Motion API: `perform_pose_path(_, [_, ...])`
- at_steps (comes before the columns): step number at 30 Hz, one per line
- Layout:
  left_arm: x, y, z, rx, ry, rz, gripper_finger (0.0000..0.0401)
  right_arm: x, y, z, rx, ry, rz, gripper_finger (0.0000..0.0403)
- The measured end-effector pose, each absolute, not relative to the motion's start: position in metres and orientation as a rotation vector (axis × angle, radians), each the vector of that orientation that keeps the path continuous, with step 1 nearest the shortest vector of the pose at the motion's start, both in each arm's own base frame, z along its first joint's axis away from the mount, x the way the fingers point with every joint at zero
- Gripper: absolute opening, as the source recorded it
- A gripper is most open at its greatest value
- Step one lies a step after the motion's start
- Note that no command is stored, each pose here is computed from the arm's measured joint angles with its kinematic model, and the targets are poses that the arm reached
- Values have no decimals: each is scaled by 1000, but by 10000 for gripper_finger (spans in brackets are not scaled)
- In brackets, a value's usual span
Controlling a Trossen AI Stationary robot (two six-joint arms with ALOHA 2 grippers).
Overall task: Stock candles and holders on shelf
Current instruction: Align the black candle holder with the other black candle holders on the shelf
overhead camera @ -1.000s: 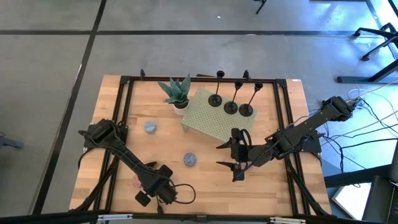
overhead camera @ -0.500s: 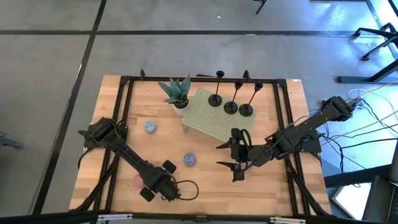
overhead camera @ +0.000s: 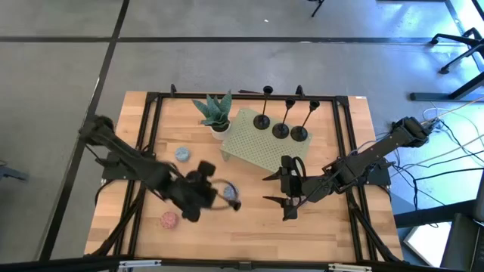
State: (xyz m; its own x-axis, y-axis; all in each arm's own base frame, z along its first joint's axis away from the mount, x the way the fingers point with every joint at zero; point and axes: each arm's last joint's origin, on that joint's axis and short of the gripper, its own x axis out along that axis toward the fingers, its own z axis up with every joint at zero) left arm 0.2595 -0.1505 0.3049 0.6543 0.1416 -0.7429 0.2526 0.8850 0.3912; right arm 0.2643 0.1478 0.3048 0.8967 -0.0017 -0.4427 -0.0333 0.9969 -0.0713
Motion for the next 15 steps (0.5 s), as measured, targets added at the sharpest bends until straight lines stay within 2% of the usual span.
perform_pose_path(8, [249, -105, 369, 375, 512, 222, 12, 264, 148, 305, -78, 458, 16, 263])
perform_pose_path(12, [263, -89, 379, 275, 406, 270, 12, 264, 148, 305, -78, 458, 16, 263])
perform_pose_path(15, [277, -77, 376, 280, 397, 328, 12, 264, 148, 305, -78, 458, 16, 263])
